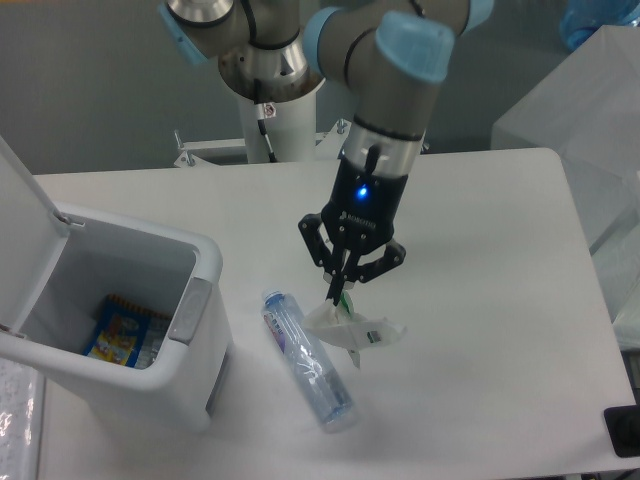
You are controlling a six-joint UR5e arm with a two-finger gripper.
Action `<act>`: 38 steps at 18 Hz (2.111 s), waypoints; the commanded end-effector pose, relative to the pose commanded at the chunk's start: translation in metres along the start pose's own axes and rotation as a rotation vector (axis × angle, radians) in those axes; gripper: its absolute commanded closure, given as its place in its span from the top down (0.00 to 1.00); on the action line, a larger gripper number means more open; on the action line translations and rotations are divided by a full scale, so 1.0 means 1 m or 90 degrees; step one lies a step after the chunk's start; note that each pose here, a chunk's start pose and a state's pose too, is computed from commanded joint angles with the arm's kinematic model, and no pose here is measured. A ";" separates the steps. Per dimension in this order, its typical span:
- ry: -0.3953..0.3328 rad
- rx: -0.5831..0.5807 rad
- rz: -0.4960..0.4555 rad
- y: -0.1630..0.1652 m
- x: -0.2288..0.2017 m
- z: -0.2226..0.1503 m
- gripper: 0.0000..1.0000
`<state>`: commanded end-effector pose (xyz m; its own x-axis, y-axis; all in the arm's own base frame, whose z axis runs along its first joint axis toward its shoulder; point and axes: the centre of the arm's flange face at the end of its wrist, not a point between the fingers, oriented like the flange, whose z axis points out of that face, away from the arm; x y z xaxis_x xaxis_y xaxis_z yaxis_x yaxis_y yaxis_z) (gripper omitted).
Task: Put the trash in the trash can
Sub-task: 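Lift the tissue and carry it over the open trash bin, then open the gripper to drop the tissue into the bin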
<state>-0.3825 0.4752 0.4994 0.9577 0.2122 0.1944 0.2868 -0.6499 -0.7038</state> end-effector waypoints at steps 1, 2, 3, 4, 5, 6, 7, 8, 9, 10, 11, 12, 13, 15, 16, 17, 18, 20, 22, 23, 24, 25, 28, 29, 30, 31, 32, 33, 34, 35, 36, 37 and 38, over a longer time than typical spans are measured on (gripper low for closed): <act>0.011 0.017 -0.030 -0.009 0.006 -0.007 0.05; 0.028 0.033 -0.061 -0.018 0.011 -0.013 0.05; 0.046 0.045 -0.087 -0.023 0.018 -0.017 0.05; 0.066 0.053 -0.107 -0.027 0.027 -0.020 0.05; 0.086 0.058 -0.122 -0.030 0.039 -0.021 0.05; 0.095 0.064 -0.128 -0.033 0.049 -0.025 0.05; 0.099 0.064 -0.130 -0.035 0.057 -0.027 0.05; 0.114 0.061 -0.130 -0.037 0.069 -0.023 0.05; 0.130 0.061 -0.129 -0.039 0.081 -0.021 0.05; 0.140 0.061 -0.129 -0.041 0.092 -0.022 0.05; 0.148 0.063 -0.124 -0.042 0.105 -0.026 0.05; 0.153 0.063 -0.120 -0.043 0.115 -0.028 0.05; 0.162 0.061 -0.110 -0.045 0.129 -0.027 0.05; 0.184 0.052 -0.091 -0.046 0.157 -0.020 0.05; 0.190 0.053 -0.081 -0.047 0.167 -0.021 0.05; 0.197 0.048 -0.077 -0.045 0.176 -0.019 0.05; 0.206 0.038 -0.075 -0.039 0.185 -0.013 0.10; 0.227 0.016 -0.069 -0.025 0.210 -0.002 0.12; 0.239 -0.004 -0.074 -0.013 0.219 0.008 0.12; 0.246 -0.014 -0.073 -0.004 0.225 0.015 0.12; 0.248 -0.021 -0.075 0.001 0.225 0.019 0.13; 0.249 -0.023 -0.075 0.001 0.225 0.021 0.18; 0.248 -0.017 -0.067 -0.004 0.224 0.022 0.58; 0.247 -0.015 -0.065 -0.005 0.224 0.020 0.65; 0.247 -0.013 -0.064 -0.006 0.224 0.019 0.74; 0.245 -0.011 -0.062 -0.007 0.224 0.017 0.85; 0.240 -0.010 -0.063 -0.008 0.222 0.017 0.95; 0.234 -0.006 -0.066 -0.010 0.217 0.015 0.99; 0.222 0.000 -0.080 -0.012 0.203 0.011 1.00; 0.210 0.007 -0.091 -0.014 0.188 0.007 1.00; 0.200 0.011 -0.104 -0.014 0.174 0.004 1.00; 0.186 0.016 -0.119 -0.014 0.154 0.003 1.00; 0.168 0.026 -0.134 -0.013 0.129 0.002 1.00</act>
<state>-0.2622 0.5119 0.5324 0.8516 0.1387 0.5054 0.4833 -0.5810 -0.6549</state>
